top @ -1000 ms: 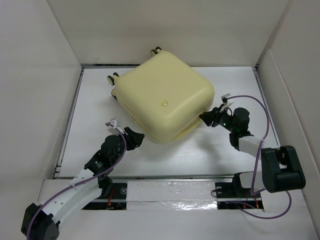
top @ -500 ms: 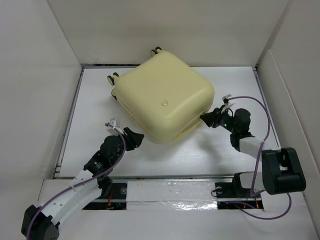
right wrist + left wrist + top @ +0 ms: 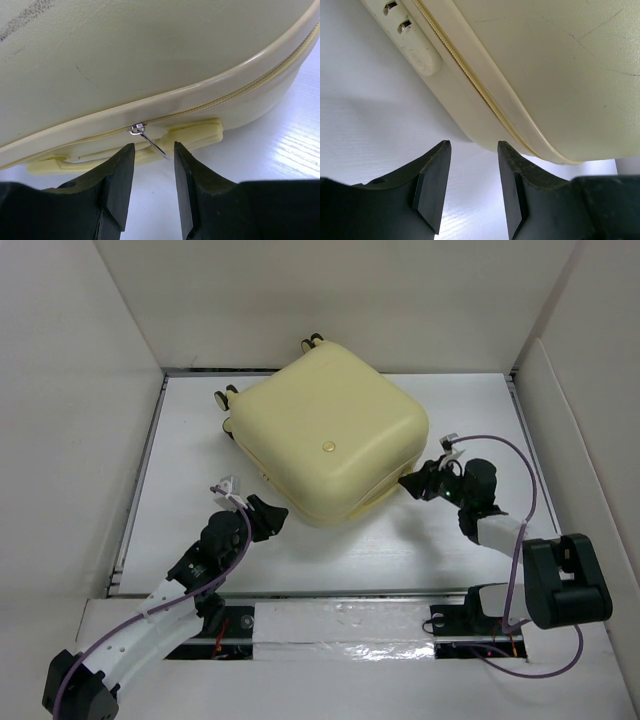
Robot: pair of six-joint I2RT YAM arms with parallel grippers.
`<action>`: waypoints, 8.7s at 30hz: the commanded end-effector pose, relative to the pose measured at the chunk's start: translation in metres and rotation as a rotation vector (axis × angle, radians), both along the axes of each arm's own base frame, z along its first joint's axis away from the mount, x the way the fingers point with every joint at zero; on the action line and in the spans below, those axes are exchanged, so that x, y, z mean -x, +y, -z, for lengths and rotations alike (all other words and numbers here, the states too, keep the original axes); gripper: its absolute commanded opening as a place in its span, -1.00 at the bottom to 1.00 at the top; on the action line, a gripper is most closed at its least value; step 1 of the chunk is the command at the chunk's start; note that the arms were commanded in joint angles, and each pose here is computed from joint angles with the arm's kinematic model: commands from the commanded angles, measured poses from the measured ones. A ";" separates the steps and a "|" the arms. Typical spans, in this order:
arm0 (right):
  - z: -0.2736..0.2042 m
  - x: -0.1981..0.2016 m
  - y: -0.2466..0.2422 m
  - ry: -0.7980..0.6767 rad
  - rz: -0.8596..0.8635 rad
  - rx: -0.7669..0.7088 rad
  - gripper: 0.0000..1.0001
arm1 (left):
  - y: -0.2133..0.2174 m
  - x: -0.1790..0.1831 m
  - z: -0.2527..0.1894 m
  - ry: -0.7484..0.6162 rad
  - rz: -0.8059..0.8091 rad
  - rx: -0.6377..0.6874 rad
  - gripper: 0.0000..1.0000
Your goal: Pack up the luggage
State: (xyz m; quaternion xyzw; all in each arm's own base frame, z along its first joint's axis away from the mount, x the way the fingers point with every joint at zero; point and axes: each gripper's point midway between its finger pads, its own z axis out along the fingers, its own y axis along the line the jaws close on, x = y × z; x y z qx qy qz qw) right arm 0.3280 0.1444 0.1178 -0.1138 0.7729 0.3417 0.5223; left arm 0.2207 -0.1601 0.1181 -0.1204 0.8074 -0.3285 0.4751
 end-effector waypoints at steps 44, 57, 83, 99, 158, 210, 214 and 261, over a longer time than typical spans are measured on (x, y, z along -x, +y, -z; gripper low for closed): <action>-0.138 0.235 0.323 -0.032 -0.387 -0.225 -1.00 | -0.115 -0.029 -0.076 -0.208 0.226 0.178 -0.40; -0.136 0.203 0.255 0.012 -0.280 -0.456 -1.00 | -0.080 -0.060 -0.093 -0.213 0.082 0.200 0.53; -0.085 0.214 0.226 0.046 -0.302 -0.285 -1.00 | 0.073 -0.270 -0.112 0.046 -0.293 0.288 0.67; -0.077 0.213 0.225 0.056 -0.302 -0.263 -1.00 | 0.032 -0.311 -0.114 0.050 -0.173 0.534 0.47; -0.083 0.063 0.056 -0.031 -0.060 -0.169 -1.00 | 0.070 -0.061 -0.055 -0.228 -0.288 0.333 -1.00; -0.178 0.058 0.063 -0.143 -0.171 -0.187 -1.00 | 0.095 -0.074 -0.036 -0.135 -0.349 0.387 -1.00; -0.169 0.035 0.031 -0.112 -0.083 -0.155 -1.00 | 0.111 -0.091 -0.077 -0.210 -0.413 0.452 -1.00; -0.098 0.025 0.018 -0.013 0.081 -0.127 -1.00 | -0.018 -0.042 -0.257 -0.580 0.284 0.124 -0.79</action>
